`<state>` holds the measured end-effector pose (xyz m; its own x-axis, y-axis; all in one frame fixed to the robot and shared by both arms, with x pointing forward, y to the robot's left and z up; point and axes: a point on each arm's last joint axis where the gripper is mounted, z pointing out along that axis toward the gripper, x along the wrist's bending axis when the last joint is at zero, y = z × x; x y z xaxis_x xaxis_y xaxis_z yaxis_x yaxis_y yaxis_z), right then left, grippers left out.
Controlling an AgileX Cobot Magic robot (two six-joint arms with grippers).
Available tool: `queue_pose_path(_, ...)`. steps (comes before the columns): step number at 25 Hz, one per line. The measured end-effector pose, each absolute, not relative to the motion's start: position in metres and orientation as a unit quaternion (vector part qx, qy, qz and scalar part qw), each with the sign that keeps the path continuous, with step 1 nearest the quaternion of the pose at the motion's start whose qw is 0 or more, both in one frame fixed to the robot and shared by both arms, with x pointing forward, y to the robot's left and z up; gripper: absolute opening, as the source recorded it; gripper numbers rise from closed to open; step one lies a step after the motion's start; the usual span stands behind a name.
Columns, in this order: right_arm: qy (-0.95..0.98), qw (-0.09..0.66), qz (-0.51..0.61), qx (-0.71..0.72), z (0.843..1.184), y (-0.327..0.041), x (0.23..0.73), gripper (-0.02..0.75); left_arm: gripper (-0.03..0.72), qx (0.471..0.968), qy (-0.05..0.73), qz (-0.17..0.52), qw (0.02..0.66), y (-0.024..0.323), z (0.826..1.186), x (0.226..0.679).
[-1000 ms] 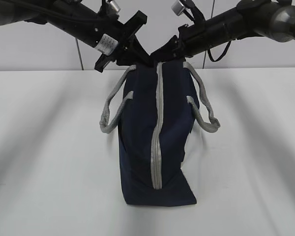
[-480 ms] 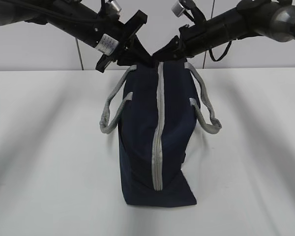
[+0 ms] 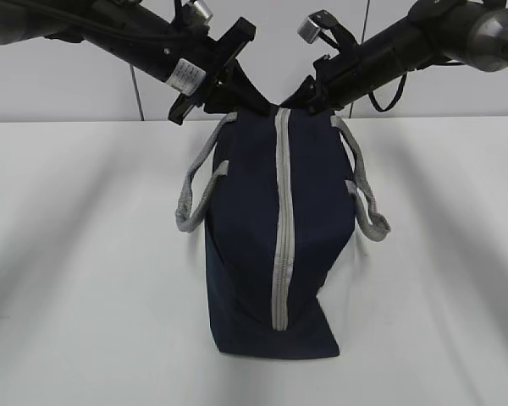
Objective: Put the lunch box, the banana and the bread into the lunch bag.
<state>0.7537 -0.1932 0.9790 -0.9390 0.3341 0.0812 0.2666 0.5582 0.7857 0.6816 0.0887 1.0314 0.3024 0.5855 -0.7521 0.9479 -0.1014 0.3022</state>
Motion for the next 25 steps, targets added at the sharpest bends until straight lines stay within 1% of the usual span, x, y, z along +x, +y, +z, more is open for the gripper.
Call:
queue_pose_path(13,0.892,0.031,0.412,0.18,0.975,-0.196,0.753,-0.016,0.003,0.719,0.521,-0.221,0.404,0.089,1.04,0.678)
queue_pose_path(20,0.876,0.023,0.442,0.192,0.98,-0.194,0.753,-0.008,0.007,0.727,0.519,-0.211,0.398,0.09,1.041,0.678)
queue_pose_path(22,0.864,0.019,0.462,0.199,0.983,-0.193,0.754,0.042,0.031,0.734,0.516,-0.2,0.393,0.091,1.043,0.676)
queue_pose_path(23,0.856,0.014,0.476,0.204,0.985,-0.191,0.754,0.09,0.059,0.738,0.514,-0.195,0.39,0.091,1.044,0.676)
queue_pose_path(25,0.842,0.009,0.497,0.21,0.989,-0.19,0.755,0.204,0.147,0.743,0.512,-0.189,0.389,0.091,1.046,0.675)
